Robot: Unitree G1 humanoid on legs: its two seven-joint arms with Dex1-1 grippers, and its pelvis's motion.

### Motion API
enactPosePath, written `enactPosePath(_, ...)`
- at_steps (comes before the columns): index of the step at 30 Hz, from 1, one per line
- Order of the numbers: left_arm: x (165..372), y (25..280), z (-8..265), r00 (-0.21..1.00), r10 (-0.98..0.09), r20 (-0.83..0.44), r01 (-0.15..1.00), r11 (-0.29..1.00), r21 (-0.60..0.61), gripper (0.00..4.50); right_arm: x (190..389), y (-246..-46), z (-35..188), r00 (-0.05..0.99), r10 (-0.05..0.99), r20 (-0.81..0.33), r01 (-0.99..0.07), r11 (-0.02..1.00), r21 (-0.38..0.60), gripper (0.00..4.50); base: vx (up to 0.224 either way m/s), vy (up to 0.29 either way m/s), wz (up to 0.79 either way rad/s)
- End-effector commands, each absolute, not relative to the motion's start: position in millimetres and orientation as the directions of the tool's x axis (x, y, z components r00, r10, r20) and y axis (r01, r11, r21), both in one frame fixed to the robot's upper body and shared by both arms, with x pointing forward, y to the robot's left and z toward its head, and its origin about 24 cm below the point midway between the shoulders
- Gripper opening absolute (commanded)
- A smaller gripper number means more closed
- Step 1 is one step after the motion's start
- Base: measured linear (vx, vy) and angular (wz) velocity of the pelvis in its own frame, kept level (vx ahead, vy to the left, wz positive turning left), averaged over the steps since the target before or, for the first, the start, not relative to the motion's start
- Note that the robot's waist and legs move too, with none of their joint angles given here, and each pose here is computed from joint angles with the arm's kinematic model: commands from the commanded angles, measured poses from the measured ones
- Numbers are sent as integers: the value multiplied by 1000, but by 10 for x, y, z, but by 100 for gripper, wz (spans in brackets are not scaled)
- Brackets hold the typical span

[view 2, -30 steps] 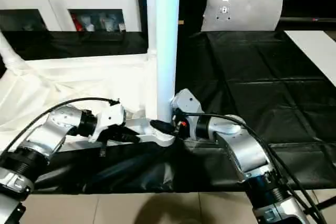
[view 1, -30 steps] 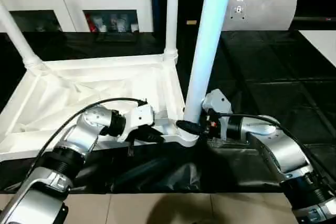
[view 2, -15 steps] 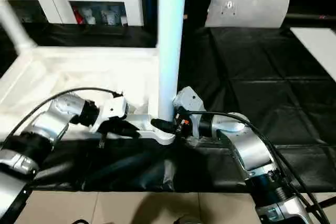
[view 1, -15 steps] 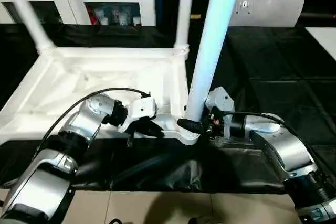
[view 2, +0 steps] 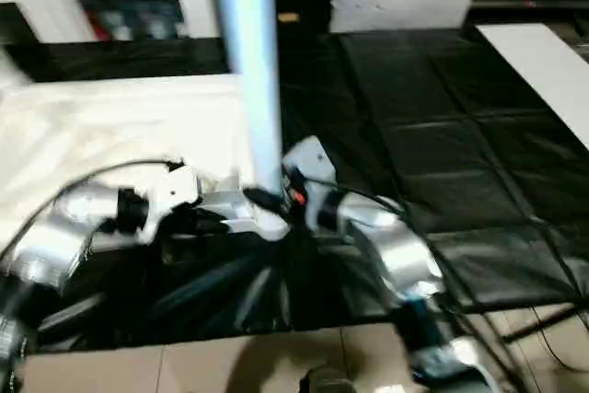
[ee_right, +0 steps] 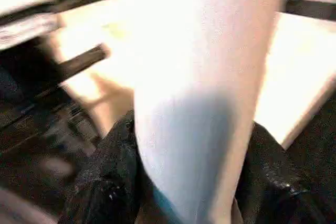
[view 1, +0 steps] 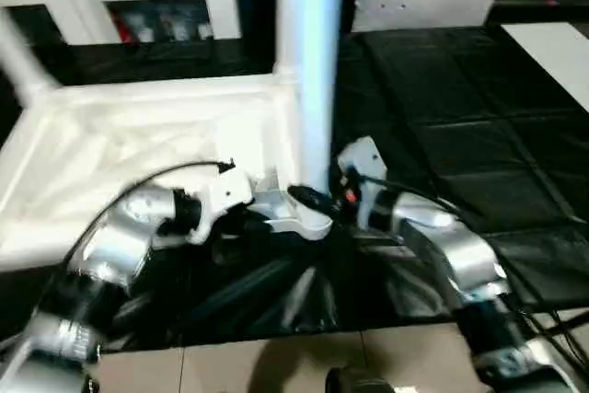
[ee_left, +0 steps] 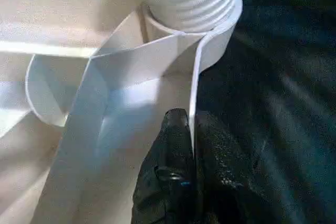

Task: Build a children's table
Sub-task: Insert table leg to table base

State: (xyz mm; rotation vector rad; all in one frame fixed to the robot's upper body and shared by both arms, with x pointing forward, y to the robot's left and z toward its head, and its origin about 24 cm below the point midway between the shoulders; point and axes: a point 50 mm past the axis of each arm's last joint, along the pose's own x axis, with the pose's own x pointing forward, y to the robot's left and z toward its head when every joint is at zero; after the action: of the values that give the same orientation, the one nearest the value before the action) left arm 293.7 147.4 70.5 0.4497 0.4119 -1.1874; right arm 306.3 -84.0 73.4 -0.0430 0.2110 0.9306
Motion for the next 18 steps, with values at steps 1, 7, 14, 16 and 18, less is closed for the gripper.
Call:
enactPosePath(1, 2858, 1366, 705, 375, -780, -501, 919, 382, 94, 0, 2950, -1088, 53, 599, 617, -511, -662, 740, 118, 191, 0, 0, 0)
enactPosePath(7, 2836, 1200, 761, 468, -743, -479, 872, 477, 111, 0, 3037, -1024, 99, 653, 606, -454, -628, 768, 124, 191, 0, 0, 0)
enactPosePath(14, 2862, 1301, 777, 476, -716, -510, 877, 434, 209, 0, 3042, -1001, 262, 675, 670, -310, -657, 736, 161, 191, 0, 0, 0)
enactPosePath(16, 2860, 1331, 787, 461, -731, -502, 887, 396, 238, 0, 3077, -1038, 404, 707, 677, -204, -646, 736, 203, 191, 0, 0, 0)
enactPosePath(18, 2862, 1370, 791, 416, -770, -483, 909, 338, 245, 0, 3086, -1125, 609, 724, 687, -63, -654, 713, 252, 191, 0, 0, 0)
